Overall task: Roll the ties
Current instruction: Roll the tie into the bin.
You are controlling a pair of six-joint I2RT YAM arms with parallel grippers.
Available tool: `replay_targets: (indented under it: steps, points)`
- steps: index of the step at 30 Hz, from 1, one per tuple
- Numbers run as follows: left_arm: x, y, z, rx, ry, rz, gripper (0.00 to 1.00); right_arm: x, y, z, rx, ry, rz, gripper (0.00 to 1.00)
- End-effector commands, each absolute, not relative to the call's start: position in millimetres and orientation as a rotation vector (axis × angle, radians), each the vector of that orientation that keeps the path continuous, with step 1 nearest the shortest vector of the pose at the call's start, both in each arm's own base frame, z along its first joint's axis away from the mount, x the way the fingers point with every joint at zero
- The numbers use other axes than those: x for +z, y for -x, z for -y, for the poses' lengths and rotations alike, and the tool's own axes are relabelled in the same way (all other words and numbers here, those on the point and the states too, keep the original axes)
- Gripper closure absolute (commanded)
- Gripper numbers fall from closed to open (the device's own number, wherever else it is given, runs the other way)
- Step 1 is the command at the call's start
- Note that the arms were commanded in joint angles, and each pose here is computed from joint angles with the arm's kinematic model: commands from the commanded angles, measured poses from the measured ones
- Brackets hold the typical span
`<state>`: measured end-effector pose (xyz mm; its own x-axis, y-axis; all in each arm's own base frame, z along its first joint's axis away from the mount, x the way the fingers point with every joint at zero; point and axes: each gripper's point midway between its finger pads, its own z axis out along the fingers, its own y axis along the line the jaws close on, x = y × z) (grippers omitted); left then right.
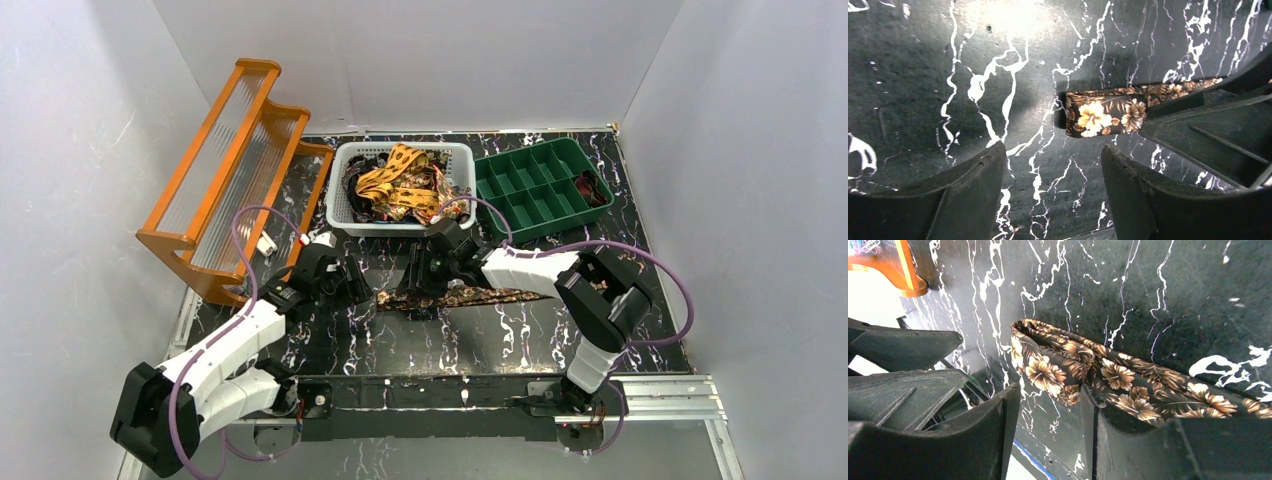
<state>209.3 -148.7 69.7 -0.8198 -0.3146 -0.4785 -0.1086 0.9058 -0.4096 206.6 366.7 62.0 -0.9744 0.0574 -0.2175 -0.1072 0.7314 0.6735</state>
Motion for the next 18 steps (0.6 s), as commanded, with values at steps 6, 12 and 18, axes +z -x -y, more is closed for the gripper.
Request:
replay_targets:
  steps: [6,12,18]
  points:
    - [62,-201,163,-0.636,0.273,-2.535,0.33,59,-206,-369,1.048,0.038,-2.696,0.5]
    - [55,-199,169,-0.683,0.271,-2.546,0.33,54,-206,-366,1.026,0.034,-2.687,0.51]
    - [53,-200,172,-0.699,0.274,-2.549,0.33,52,-204,-368,1.027,0.042,-2.686,0.47]
